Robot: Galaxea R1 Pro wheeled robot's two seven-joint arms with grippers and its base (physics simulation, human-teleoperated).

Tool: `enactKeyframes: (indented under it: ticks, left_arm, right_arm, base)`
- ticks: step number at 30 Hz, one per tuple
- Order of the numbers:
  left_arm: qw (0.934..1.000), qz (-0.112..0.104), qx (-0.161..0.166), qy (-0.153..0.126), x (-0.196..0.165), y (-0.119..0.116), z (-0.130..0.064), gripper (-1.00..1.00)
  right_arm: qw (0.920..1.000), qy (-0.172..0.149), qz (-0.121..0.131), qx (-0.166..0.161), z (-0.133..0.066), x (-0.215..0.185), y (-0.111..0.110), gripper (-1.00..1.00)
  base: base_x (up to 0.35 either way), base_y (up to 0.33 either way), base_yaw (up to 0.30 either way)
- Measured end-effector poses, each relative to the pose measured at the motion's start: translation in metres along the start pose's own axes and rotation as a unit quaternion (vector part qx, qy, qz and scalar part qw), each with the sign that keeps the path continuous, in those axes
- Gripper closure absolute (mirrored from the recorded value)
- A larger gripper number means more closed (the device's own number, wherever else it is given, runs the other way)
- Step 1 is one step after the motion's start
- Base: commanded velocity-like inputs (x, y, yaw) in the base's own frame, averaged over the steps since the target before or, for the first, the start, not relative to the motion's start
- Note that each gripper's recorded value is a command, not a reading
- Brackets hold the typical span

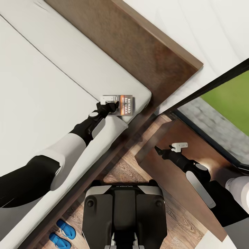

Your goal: In the bedroom, move the book from the bed onto either nightstand, and place the two sandals side by side next to the bed.

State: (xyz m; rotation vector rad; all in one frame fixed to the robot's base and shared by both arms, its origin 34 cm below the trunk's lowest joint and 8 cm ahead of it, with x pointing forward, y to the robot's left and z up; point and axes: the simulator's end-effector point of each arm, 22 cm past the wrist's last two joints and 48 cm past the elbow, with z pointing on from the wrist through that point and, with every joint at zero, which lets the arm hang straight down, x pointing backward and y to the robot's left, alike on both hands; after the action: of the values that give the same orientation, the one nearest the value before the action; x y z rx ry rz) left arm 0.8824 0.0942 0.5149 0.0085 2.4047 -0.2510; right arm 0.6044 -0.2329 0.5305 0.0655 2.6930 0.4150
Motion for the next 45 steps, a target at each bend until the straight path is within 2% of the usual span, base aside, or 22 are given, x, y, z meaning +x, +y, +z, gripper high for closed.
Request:
enactKeyframes:
  ticks: [18,45]
  left_arm:
    - [0.9997,-0.002,0.026,0.000,0.002,-0.013,-0.001,-1.00]
    - [0.9994,-0.002,0.035,0.000,0.003,-0.017,-0.002,-1.00]
  right_arm:
    - [1.0000,0.000,0.000,0.000,0.000,0.000,0.000,-1.00]
    - [1.0000,-0.001,0.000,0.000,0.000,0.000,0.000,-1.00]
  base:
    - [0.000,0.000,0.000]
    - [0.000,0.000,0.000]
